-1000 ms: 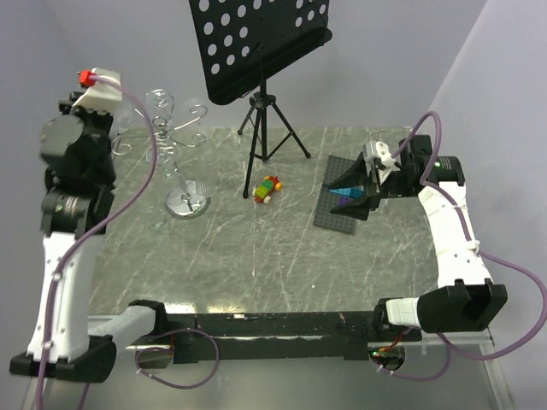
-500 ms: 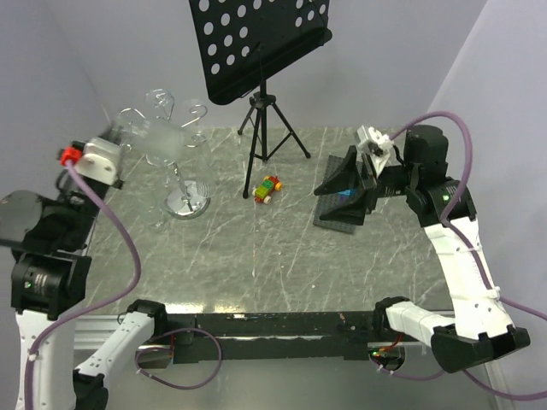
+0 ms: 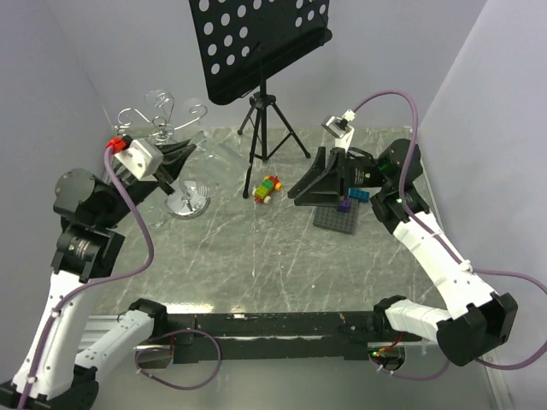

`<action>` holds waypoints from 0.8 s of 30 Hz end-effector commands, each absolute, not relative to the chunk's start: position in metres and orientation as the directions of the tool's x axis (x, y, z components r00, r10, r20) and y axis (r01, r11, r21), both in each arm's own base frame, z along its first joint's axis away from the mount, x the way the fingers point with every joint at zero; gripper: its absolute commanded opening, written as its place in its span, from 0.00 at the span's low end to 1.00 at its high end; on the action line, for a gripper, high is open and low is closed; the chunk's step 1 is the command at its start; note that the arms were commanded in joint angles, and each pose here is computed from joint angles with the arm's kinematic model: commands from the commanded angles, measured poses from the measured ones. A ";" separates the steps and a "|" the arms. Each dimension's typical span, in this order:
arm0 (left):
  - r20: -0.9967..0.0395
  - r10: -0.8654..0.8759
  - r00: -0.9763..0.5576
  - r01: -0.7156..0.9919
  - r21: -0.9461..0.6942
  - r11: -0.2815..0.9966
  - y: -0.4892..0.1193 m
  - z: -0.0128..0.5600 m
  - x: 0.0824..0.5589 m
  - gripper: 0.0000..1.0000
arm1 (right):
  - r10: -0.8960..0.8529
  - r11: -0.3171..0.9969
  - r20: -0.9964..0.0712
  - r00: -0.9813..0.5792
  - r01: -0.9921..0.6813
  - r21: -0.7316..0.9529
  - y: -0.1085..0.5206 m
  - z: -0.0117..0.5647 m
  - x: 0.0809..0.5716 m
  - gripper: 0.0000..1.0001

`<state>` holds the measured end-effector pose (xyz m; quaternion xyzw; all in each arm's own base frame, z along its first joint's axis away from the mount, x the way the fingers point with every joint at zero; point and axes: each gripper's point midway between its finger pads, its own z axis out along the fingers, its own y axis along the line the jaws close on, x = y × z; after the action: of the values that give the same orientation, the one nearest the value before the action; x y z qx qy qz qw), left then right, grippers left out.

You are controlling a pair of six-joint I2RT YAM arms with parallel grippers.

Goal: Place the wine glass upside down on the wine glass rack
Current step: Adjust the wine glass.

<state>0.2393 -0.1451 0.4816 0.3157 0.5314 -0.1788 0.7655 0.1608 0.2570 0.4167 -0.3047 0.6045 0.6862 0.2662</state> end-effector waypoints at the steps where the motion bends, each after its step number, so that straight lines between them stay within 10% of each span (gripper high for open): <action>1: -0.860 -0.080 0.505 0.610 0.289 0.738 -0.163 0.533 0.225 0.01 | 0.078 -0.221 -0.705 -0.705 -0.702 0.678 0.256 0.459 0.147 0.74; 24: -0.887 0.008 0.461 0.456 0.245 0.856 -0.258 0.499 0.243 0.01 | 0.249 -0.122 -0.547 -0.800 -0.586 0.801 0.238 0.456 0.196 0.54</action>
<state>0.2458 -0.2697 0.4665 0.2874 0.5295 -0.1344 0.7868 0.1926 0.2427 0.4383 -0.1543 0.6170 0.7287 0.2541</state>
